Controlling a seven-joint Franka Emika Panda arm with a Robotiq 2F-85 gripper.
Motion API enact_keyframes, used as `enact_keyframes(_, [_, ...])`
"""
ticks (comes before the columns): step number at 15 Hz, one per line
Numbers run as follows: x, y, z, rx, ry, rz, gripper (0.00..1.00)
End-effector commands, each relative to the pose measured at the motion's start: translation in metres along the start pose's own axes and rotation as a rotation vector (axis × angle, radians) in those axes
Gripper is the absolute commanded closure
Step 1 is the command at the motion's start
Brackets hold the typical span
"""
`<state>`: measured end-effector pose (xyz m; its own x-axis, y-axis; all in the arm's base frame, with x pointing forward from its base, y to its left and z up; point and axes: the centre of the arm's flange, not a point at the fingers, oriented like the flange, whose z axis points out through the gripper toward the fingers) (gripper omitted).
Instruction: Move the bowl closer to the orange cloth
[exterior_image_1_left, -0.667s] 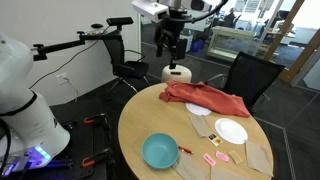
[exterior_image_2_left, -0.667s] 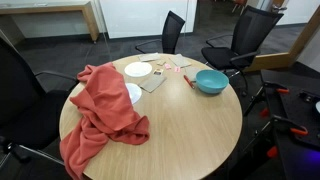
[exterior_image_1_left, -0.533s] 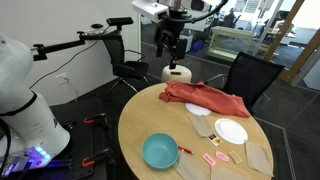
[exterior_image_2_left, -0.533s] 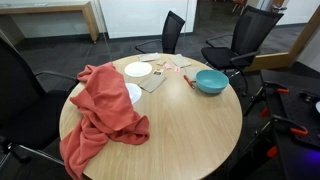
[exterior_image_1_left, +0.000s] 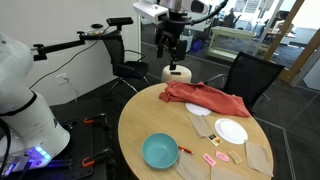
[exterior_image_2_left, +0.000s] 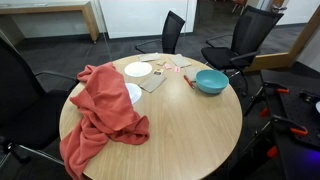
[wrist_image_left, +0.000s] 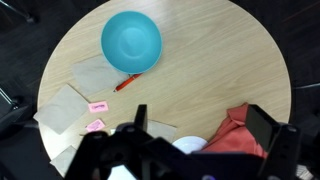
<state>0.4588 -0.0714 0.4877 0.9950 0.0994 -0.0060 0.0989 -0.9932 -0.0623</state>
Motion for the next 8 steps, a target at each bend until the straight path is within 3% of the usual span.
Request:
enact_keyframes(1, [0.019, -0.003, 0.032, -0.042, -0.013, 0.074, 0.0])
enact_keyframes(8, [0.016, 0.001, 0.12, -0.102, -0.088, 0.235, 0.0])
